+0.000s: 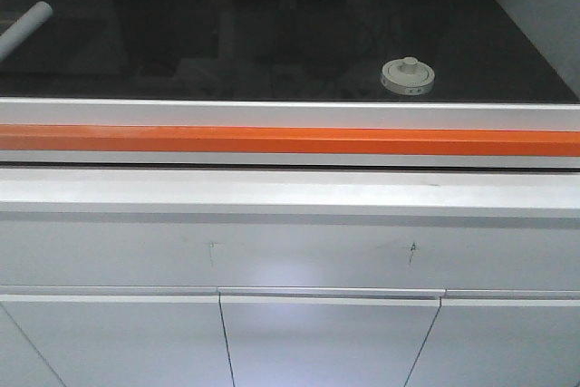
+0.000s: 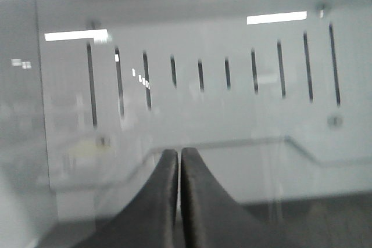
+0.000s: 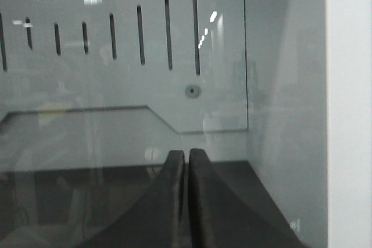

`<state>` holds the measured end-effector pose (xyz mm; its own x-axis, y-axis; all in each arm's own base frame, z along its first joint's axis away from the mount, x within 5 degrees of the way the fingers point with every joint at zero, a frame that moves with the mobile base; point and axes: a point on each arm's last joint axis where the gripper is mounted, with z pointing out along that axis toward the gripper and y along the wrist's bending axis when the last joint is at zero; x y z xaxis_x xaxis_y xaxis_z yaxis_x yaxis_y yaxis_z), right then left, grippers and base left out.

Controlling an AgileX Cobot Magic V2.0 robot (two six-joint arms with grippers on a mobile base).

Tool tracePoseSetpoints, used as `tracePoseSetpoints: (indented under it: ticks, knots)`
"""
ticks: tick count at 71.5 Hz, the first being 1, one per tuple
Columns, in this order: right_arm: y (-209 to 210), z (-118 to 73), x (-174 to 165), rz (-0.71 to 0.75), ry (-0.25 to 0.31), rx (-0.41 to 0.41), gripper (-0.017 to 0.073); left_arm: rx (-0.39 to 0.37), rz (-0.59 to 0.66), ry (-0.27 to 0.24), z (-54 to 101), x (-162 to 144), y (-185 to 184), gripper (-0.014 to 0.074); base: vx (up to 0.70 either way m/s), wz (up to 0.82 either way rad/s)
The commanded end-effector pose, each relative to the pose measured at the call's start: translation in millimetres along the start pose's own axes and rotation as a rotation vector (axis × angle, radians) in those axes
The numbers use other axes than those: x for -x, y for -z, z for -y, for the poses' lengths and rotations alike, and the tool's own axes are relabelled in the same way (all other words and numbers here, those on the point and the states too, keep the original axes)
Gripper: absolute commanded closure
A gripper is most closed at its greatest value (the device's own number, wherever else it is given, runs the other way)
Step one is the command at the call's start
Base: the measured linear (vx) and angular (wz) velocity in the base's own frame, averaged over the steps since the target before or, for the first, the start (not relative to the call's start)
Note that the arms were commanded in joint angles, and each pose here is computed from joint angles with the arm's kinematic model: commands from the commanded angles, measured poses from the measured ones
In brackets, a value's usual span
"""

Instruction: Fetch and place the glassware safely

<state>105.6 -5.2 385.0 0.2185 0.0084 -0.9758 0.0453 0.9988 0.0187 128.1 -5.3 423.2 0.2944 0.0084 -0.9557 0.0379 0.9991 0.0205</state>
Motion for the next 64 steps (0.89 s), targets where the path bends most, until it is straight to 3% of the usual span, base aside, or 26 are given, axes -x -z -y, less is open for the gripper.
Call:
tracePoseSetpoints:
  ticks: [1,25,30,43,50,57,64]
  knots:
    - [-21,0.4,4,0.012,0.022,-0.004,0.0563,-0.002,0.012,0.005,0.0,2,-15,0.0601,0.00,0.00]
    - [-47,1.3,-30,-0.225,-0.014,-0.010,0.0563,0.007,-0.286,0.006,-0.6,-44,-35,0.0601,0.00,0.00]
    - [-45,1.2,-30,-0.240,-0.032,-0.012,0.0562,0.004,-0.277,0.006,-0.1,-52,-32,0.0601,0.00,0.00]
    - [-33,1.2,-30,-0.197,-0.014,-0.009,0.0560,-0.015,-0.121,0.010,2.7,-80,-2,0.0601,0.00,0.00]
    - [-24,1.7,-45,-0.175,-0.012,-0.011,0.0560,-0.023,-0.088,0.014,4.0,-101,16,0.0601,0.00,0.00]
    - [-17,2.1,-69,-0.157,0.014,-0.008,0.0560,-0.024,-0.124,0.018,4.5,-120,26,0.0601,0.00,0.00]
    - [-12,0.4,-95,-0.134,0.088,0.022,0.0560,-0.024,-0.167,0.026,4.8,-133,31,0.0601,0.00,0.00]
